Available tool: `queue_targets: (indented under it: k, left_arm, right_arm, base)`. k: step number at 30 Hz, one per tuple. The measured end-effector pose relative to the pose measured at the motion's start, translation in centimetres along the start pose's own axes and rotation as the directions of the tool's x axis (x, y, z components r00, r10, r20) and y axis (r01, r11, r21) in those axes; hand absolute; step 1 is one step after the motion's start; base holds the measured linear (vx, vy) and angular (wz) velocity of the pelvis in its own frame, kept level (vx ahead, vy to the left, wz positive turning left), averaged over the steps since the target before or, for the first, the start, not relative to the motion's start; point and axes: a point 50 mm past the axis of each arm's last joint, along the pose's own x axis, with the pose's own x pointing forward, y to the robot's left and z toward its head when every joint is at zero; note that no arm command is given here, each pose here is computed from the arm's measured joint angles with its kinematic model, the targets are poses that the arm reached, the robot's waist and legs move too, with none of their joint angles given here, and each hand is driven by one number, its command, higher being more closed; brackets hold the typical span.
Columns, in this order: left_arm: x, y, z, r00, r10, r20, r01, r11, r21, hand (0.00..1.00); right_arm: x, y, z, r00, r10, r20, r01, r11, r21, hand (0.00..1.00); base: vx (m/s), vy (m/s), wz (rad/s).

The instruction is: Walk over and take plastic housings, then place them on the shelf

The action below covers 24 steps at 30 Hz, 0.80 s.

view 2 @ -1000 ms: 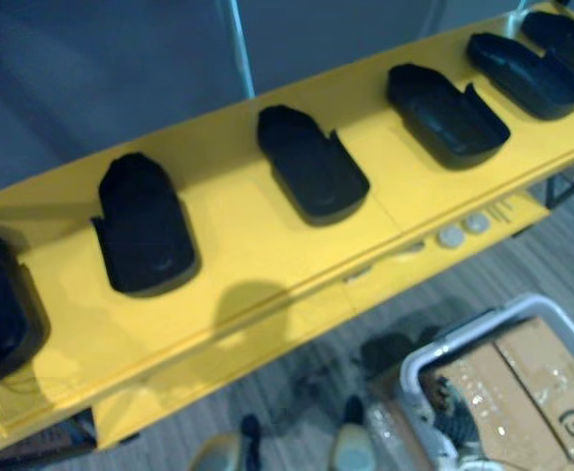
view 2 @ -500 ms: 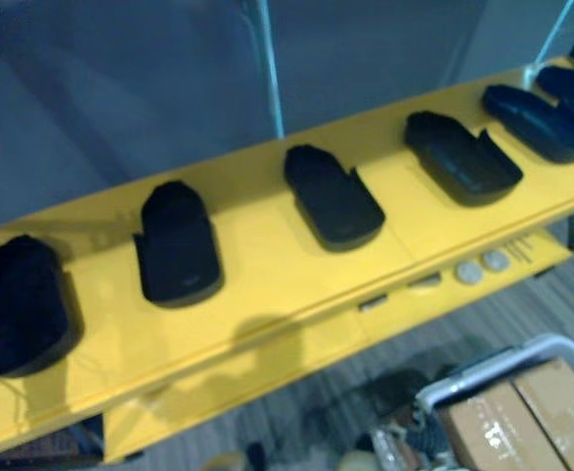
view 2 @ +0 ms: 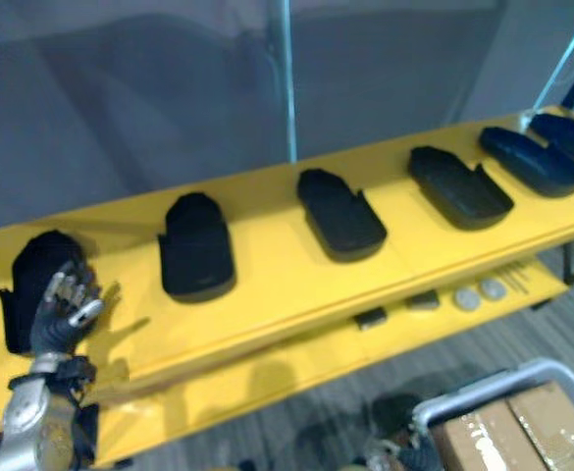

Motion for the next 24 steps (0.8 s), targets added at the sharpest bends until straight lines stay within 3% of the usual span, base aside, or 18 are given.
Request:
queue_targets:
  k: [8,24]
  left_arm:
    - [-0.6,0.3,-2.8,0.99,0.089,-0.111,-0.086,0.996,0.03,0.0]
    - [-0.5,0.7,-3.6,0.946,0.3,-0.122,-0.296,0.954,0.054,0.0]
  right_arm:
    - [-0.1,0.1,-0.3,1.0,0.021,-0.012,-0.021,1.0,0.005,0.0]
    - [-0.1,0.2,-0.4,1.0,0.018,-0.023,-0.017,1.0,0.023,0.0]
  base:
    - [0.01,0.005,0.0]
    - [-0.01,0.003,-0.01]
